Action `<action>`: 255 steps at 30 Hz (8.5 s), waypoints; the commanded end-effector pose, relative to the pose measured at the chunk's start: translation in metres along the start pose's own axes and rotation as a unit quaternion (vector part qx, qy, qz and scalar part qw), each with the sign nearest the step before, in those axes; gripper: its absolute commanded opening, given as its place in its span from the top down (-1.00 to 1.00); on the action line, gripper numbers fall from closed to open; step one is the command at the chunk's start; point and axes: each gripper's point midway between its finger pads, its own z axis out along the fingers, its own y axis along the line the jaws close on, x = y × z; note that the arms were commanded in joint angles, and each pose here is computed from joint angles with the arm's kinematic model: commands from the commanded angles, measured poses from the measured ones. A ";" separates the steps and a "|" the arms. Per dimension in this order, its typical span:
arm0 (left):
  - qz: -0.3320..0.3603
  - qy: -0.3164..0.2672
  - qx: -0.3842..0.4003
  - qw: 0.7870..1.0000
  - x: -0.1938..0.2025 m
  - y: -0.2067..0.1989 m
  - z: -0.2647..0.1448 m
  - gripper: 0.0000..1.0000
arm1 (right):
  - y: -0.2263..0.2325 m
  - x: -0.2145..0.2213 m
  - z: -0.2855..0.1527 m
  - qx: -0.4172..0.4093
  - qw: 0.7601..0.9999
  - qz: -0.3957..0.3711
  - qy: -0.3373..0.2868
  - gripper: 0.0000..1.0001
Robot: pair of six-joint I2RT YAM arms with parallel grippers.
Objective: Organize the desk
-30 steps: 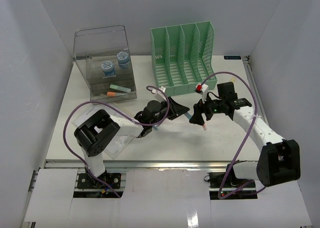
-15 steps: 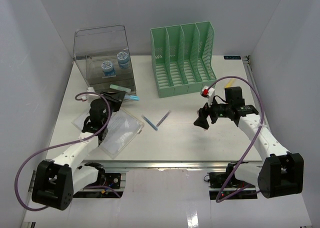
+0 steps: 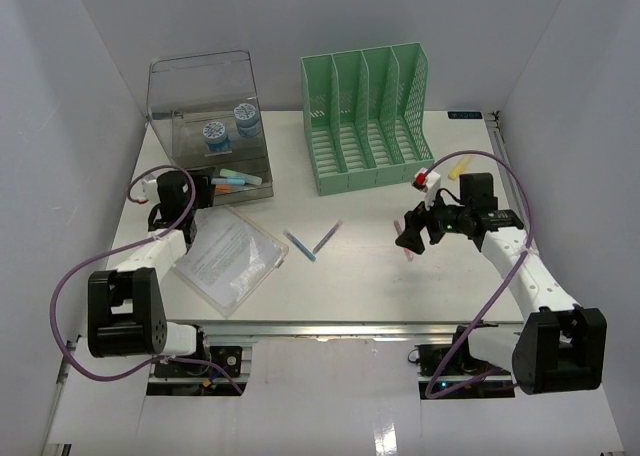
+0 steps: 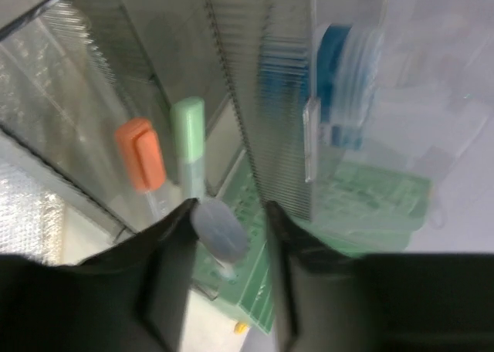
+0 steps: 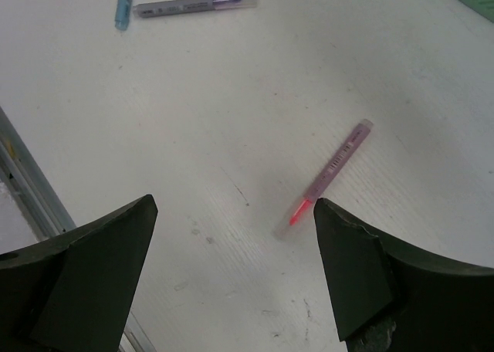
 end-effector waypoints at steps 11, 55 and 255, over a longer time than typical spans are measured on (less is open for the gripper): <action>0.022 0.005 0.077 0.997 -0.020 -0.046 -0.024 -0.72 | -0.156 -0.042 -0.039 0.247 0.947 0.203 -0.021 -0.84; 0.290 0.296 0.295 0.861 0.098 0.041 -0.210 -0.96 | -0.344 0.042 0.039 0.417 0.797 0.431 0.080 0.15; 0.102 0.144 0.007 0.984 0.025 0.029 0.036 0.96 | 0.015 -0.006 -0.047 -0.032 0.994 -0.013 -0.106 -0.80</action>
